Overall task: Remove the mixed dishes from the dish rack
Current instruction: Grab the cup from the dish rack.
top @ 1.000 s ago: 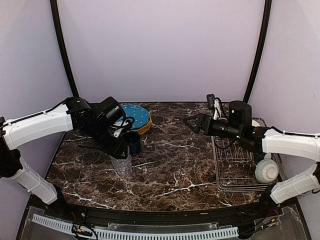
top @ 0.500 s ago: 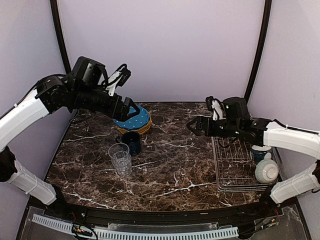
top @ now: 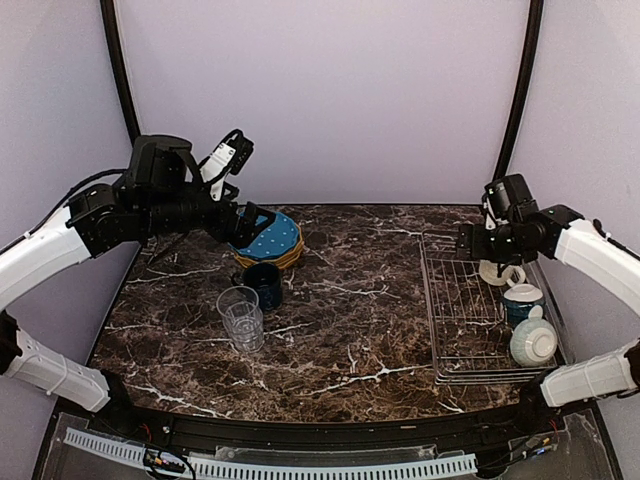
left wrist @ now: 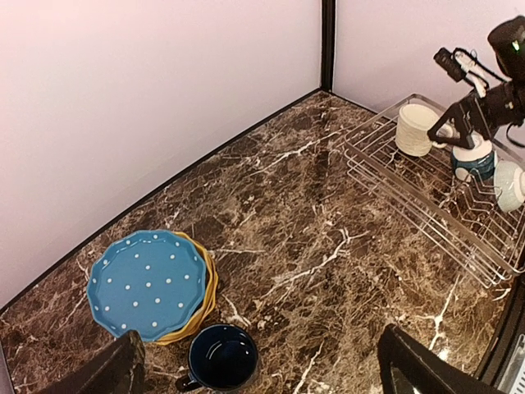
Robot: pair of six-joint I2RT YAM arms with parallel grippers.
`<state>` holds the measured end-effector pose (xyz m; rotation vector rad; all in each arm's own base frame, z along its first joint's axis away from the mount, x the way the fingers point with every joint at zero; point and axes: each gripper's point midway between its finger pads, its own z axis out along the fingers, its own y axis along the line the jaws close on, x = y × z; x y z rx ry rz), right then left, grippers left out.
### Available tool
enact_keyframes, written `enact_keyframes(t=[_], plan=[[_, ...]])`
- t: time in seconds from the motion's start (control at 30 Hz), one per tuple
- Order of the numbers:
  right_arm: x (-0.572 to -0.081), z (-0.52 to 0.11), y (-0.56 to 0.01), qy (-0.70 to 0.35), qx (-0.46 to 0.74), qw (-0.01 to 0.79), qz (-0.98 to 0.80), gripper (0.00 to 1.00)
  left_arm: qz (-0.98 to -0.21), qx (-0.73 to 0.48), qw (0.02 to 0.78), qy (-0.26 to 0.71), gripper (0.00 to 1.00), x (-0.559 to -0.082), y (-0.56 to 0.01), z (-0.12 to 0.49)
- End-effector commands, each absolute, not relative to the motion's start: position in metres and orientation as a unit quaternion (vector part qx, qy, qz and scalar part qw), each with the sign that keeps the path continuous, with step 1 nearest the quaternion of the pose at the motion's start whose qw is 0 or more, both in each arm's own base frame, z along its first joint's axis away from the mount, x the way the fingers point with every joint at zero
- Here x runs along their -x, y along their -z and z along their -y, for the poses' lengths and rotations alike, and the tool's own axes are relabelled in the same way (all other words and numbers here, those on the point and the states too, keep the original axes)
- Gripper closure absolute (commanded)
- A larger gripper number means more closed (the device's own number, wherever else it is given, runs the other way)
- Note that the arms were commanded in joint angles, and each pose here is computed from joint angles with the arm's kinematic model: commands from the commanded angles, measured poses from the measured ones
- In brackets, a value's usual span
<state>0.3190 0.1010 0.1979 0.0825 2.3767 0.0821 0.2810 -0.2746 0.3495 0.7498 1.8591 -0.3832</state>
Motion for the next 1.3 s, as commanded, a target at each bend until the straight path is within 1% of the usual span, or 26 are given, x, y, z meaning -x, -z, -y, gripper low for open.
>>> enact_keyframes(t=[0.0,0.1,0.17,0.2,0.23,0.27,0.33,0.47,0.57,0.7,0.73,0.77,0.8,0.9,1.03,1.17,1.27], plan=[[-0.308,-0.048,-0.184,0.018,-0.065,0.302,-0.951,0.01,-0.768,-0.318,0.537,0.141,0.02,-0.282,-0.347,0.269],[-0.307,-0.021,-0.181,0.001,-0.091,0.282,-0.955,0.01,-0.77,-0.317,0.536,0.143,0.02,-0.281,-0.347,0.268],[-0.308,0.0,-0.181,0.019,-0.107,0.279,-0.954,0.01,-0.768,-0.315,0.537,0.151,0.02,-0.278,-0.348,0.268],[-0.309,0.01,-0.179,0.03,-0.112,0.275,-0.954,0.04,-0.767,-0.316,0.537,0.156,0.02,-0.277,-0.349,0.269],[-0.31,0.017,-0.176,0.033,-0.118,0.269,-0.955,0.1,-0.766,-0.317,0.536,0.162,0.02,-0.275,-0.349,0.27],[-0.312,0.026,-0.174,0.032,-0.129,0.265,-0.955,0.12,-0.765,-0.317,0.536,0.164,0.01,-0.274,-0.35,0.27],[-0.316,0.034,-0.169,0.024,-0.136,0.257,-0.957,0.14,-0.764,-0.316,0.536,0.17,0.01,-0.273,-0.352,0.27],[-0.321,0.053,-0.16,0.064,-0.125,0.233,-0.962,0.18,-0.762,-0.314,0.538,0.175,0.01,-0.27,-0.355,0.269],[-0.324,0.065,-0.151,0.09,-0.112,0.212,-0.967,0.25,-0.761,-0.312,0.542,0.176,0.01,-0.269,-0.356,0.267],[-0.333,0.072,-0.138,0.105,-0.095,0.205,-0.968,0.32,-0.759,-0.309,0.546,0.175,0.01,-0.268,-0.358,0.265],[-0.335,0.074,-0.134,0.109,-0.092,0.203,-0.969,0.36,-0.758,-0.309,0.546,0.175,0.01,-0.268,-0.359,0.264],[-0.336,0.077,-0.131,0.112,-0.091,0.202,-0.969,0.42,-0.758,-0.309,0.547,0.175,0.01,-0.268,-0.359,0.264],[-0.338,0.078,-0.128,0.11,-0.089,0.201,-0.969,0.44,-0.758,-0.309,0.547,0.174,0.01,-0.268,-0.359,0.264],[-0.346,0.074,-0.118,0.093,-0.072,0.2,-0.973,0.46,-0.758,-0.308,0.548,0.172,0.01,-0.268,-0.359,0.263],[-0.356,0.07,-0.108,0.073,-0.052,0.199,-0.976,0.54,-0.757,-0.309,0.549,0.174,0.01,-0.268,-0.359,0.263],[-0.364,0.06,-0.103,0.048,-0.028,0.216,-0.975,0.57,-0.758,-0.309,0.547,0.175,0.01,-0.268,-0.358,0.264],[-0.371,0.053,-0.102,0.028,-0.009,0.239,-0.971,0.63,-0.759,-0.309,0.545,0.179,0.01,-0.268,-0.357,0.266]])
